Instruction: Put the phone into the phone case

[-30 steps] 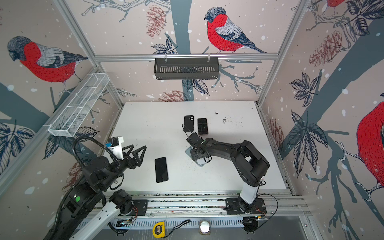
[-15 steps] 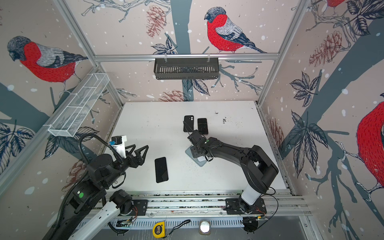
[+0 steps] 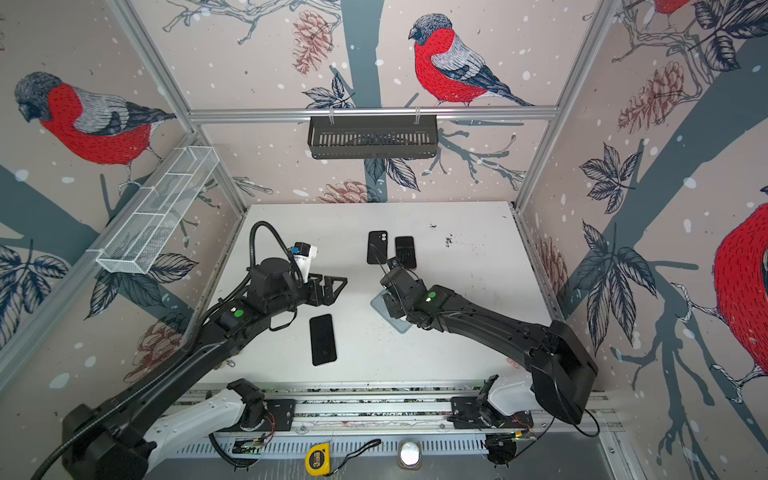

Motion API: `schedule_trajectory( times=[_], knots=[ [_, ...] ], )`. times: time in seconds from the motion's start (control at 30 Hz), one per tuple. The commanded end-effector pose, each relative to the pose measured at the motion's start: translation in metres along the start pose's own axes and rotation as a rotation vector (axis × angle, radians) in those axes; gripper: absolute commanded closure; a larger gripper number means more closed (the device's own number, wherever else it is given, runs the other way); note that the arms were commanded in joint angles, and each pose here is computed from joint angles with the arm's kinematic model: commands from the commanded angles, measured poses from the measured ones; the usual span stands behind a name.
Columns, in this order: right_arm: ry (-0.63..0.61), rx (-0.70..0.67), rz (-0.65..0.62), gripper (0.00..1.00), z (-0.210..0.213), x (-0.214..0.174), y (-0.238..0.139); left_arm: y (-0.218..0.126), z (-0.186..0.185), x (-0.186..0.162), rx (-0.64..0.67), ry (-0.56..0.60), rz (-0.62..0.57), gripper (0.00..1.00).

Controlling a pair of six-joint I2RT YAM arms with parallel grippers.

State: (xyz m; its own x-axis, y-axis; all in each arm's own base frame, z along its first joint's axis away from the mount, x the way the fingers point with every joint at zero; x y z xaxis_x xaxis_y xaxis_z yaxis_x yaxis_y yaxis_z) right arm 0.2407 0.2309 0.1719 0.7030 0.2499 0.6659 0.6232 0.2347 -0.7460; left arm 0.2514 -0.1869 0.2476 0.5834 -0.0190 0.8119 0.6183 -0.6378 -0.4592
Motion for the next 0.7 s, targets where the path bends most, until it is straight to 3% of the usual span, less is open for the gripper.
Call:
schedule_trajectory(
  times=[0.0,0.13,0.3,0.67],
  knots=[
    [-0.047,0.024,-0.055,0.29,0.0,0.006,-0.017,0.012,-0.019,0.029,-0.128,0.028,-0.085,0.1],
    [-0.111,0.118,-0.082,0.29,0.011,0.004,-0.034,0.035,-0.029,0.035,-0.226,0.018,-0.026,0.16],
    [-0.186,0.213,-0.145,0.29,0.029,0.004,-0.052,0.061,-0.041,0.028,-0.359,-0.003,0.096,0.33],
    [-0.23,0.293,-0.16,0.29,0.052,0.007,-0.056,0.07,-0.055,0.009,-0.46,-0.024,0.186,0.33]
  ],
)
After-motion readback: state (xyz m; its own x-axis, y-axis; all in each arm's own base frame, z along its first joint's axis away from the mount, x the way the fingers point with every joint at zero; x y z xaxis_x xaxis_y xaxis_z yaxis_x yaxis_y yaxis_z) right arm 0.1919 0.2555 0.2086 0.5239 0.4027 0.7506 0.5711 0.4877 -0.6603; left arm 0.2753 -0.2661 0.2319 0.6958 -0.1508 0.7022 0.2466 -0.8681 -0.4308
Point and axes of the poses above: each gripper's point midway between its finger pads, its own y axis out along the fingers, its own z axis along the line the jaws close on, x = y × z, the point moved 4 cm from there along -y, back along the fingers, and after that the axes turned 8 degrees about y, right-handed, at the moved point
